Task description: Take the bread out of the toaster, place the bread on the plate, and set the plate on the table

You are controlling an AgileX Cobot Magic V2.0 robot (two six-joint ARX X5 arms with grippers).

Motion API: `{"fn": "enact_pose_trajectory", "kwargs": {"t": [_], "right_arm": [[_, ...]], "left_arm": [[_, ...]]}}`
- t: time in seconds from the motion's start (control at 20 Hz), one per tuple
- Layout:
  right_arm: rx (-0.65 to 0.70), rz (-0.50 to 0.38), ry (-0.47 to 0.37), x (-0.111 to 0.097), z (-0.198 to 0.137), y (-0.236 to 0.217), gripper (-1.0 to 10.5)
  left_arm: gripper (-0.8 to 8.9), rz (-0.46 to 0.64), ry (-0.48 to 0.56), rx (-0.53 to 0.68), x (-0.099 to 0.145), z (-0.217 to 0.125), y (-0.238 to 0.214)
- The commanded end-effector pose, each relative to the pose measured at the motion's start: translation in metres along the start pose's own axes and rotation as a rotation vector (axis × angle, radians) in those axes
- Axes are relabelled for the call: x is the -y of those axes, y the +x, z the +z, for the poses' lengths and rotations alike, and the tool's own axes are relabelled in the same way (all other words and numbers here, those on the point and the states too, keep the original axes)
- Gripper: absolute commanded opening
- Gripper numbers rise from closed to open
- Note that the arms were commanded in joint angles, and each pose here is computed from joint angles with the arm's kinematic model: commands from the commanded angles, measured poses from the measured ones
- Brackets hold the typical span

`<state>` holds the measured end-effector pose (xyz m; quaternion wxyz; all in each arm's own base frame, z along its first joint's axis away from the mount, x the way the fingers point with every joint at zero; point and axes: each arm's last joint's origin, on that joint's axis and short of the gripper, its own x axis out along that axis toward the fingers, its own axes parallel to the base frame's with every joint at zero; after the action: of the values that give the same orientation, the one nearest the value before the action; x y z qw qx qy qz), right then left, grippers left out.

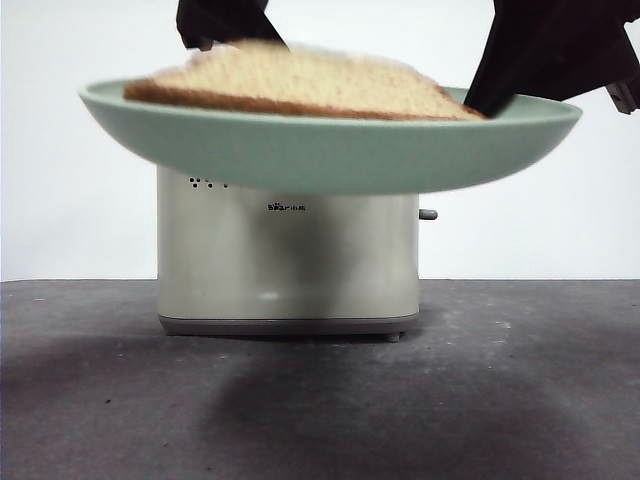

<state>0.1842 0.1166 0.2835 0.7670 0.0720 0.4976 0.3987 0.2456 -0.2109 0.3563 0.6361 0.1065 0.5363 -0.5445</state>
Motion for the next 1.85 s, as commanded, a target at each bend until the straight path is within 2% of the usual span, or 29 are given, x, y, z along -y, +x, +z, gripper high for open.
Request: {"fn": "enact_pose_trajectory", "kwargs": {"t": [0.05,0.25,0.55,1.0,1.2,1.3,1.45,1.65,1.85], "right_arm": [[0.000,-0.002,-0.013,-0.001,0.003,0.001,0.0],[-0.047,-0.045,0.001,0.008,0.006,0.016,0.0],[-0.138,-0.049,0.048,0.034,0.017,0.063,0.0],[-0.219,-0.039,0.104,0.073,0.019,0.129,0.0],[-0.253,-0.087,0.122,0.082,0.014,0.141,0.0],[-0.259,-0.114,0.126,0.083,0.014,0.141,0.3],[-0.255,-0.115,0.123,0.082,0.014,0.140,2.4],[-0.206,-0.128,0.090,0.072,0.020,0.123,2.5],[-0.083,-0.194,0.025,0.047,0.026,0.079,2.5]], "left_arm": [[3.16,0.046,0.029,0.015,0.007,0.008,-0.009],[3.12,0.076,0.049,0.081,0.021,0.012,-0.032],[3.12,0.098,0.087,0.171,0.041,0.008,-0.060],[3.10,0.110,0.114,0.221,0.057,-0.003,-0.077],[3.10,0.112,0.115,0.231,0.059,-0.006,-0.081],[3.10,0.111,0.114,0.230,0.059,-0.006,-0.081],[3.10,0.111,0.114,0.230,0.059,-0.006,-0.081],[3.10,0.111,0.114,0.230,0.059,-0.006,-0.081],[2.71,0.112,0.113,0.231,0.059,-0.006,-0.081]]}}
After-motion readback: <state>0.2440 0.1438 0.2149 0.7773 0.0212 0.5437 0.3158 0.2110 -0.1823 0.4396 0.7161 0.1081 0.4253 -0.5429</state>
